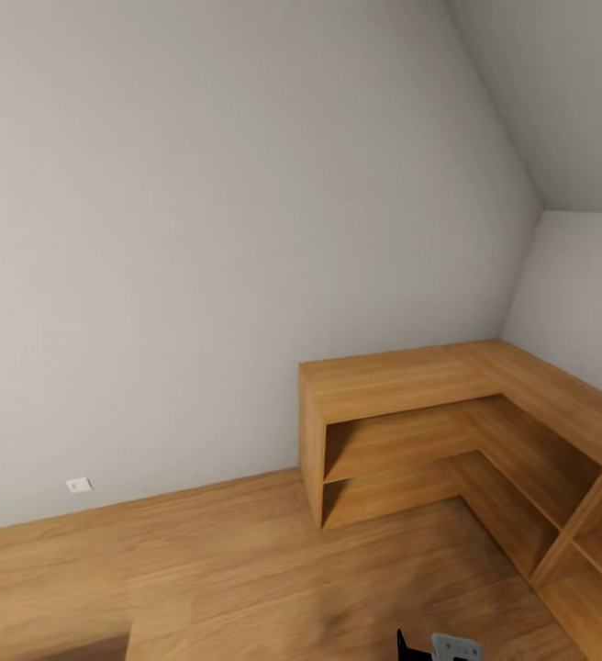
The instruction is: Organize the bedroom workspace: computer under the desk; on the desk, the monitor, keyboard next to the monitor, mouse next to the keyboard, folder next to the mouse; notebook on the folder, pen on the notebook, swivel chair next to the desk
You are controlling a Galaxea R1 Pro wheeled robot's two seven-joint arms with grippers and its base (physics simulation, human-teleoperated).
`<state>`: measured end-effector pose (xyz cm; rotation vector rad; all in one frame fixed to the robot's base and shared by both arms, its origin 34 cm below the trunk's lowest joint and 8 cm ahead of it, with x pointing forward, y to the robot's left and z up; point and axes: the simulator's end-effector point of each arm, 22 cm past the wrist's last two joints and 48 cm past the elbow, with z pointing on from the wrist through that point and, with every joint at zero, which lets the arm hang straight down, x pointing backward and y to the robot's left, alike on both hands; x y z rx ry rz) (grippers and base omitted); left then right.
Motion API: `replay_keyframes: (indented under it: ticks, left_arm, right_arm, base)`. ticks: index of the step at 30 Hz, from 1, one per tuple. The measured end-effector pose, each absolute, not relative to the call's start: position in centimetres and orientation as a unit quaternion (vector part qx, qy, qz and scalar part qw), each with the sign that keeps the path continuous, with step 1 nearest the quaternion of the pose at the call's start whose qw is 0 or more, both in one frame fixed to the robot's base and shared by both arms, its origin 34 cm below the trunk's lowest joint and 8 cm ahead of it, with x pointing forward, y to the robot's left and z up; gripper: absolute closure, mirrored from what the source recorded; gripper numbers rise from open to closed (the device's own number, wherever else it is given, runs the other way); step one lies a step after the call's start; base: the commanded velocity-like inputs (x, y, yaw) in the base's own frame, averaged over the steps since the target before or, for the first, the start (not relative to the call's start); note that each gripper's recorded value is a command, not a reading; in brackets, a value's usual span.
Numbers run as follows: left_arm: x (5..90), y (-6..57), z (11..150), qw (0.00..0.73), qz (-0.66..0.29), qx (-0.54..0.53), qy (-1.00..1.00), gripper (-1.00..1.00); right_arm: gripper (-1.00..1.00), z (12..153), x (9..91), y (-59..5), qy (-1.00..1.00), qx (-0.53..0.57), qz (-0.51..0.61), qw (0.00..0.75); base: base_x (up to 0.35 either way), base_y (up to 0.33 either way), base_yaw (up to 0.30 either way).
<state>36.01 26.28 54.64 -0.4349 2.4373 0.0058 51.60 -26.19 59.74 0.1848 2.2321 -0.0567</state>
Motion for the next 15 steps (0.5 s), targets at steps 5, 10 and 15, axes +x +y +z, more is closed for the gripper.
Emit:
replay_keyframes:
  ticks: [5,10,15]
  left_arm:
    - [36.2,26.3,54.8,0.329,0.002,-0.166,0.929,-1.00]
    - [36.4,26.4,54.9,0.332,0.002,-0.166,0.928,-1.00]
    - [36.6,26.4,55.0,0.335,0.002,-0.166,0.927,-1.00]
  right_arm:
    - [-1.00,59.8,51.5,-26.1,0.896,0.075,-0.023,0.437]
    - [-1.00,59.8,51.2,-26.0,0.897,0.076,-0.023,0.435]
    - [-1.00,58.8,48.8,-26.1,0.902,0.077,-0.025,0.423]
  base:
    - [0.001,0.000,-0.179]
    - [0.000,0.000,-0.179]
    - [0.000,0.000,-0.179]
